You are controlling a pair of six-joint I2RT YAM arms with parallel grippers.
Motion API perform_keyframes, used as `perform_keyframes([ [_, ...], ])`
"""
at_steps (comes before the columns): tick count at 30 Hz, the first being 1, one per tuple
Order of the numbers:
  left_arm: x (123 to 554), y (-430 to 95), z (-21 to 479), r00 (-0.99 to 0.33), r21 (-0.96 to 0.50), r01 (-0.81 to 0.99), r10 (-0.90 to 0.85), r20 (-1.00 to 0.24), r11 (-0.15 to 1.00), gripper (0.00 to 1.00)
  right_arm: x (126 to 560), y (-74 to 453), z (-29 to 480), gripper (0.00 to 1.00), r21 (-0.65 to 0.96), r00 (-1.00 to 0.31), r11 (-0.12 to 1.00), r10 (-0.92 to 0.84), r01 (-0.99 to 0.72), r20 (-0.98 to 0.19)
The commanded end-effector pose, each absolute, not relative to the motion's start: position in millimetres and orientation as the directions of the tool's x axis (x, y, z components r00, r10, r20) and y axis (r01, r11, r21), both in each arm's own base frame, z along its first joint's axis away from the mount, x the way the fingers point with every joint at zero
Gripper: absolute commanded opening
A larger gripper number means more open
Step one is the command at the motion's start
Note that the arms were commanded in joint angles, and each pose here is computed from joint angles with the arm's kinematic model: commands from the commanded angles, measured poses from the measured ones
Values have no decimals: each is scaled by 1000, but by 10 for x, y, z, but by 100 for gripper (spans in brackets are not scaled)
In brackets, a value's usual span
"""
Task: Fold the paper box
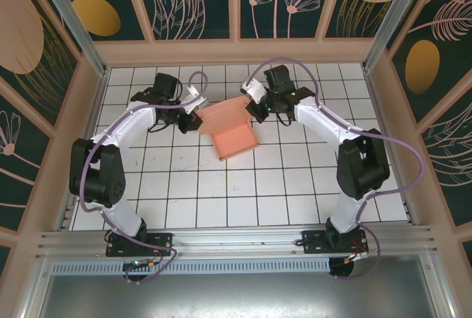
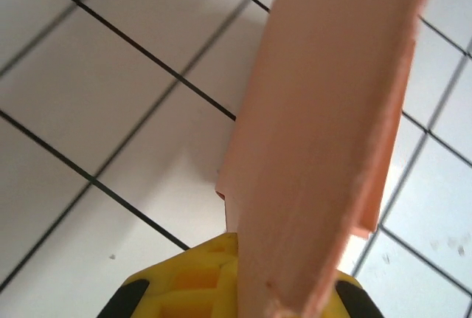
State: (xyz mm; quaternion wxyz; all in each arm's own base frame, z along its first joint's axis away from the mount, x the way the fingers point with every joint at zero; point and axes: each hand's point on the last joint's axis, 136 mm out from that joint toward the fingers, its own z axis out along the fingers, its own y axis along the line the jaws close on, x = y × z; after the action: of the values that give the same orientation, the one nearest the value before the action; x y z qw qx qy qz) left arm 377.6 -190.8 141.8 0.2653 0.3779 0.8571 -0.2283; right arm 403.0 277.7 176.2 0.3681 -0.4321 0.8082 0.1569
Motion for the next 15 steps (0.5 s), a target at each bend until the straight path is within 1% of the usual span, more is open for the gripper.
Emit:
perform_keyframes([
  [1, 4087, -2055, 1867, -555, -181, 709, 380, -740, 682, 0, 4181, 2700, 1885, 0, -32, -451, 768, -409, -639, -793],
  [6, 4297, -2114, 1921, -601, -220, 597, 248, -760, 772, 0, 4095, 2663, 1794, 0, 30, -540, 872, -275, -489, -795],
  [10, 4443, -2195, 1961, -616, -267, 512, 132, -776, 817, 0, 4093, 2614, 1786, 0, 89, -546, 916, -154, -392, -823],
  [15, 4491, -2357, 1969, -601, -283, 462, 62, -797, 841, 0, 4149, 2514, 1772, 0, 141, -542, 955, -25, -261, -840],
])
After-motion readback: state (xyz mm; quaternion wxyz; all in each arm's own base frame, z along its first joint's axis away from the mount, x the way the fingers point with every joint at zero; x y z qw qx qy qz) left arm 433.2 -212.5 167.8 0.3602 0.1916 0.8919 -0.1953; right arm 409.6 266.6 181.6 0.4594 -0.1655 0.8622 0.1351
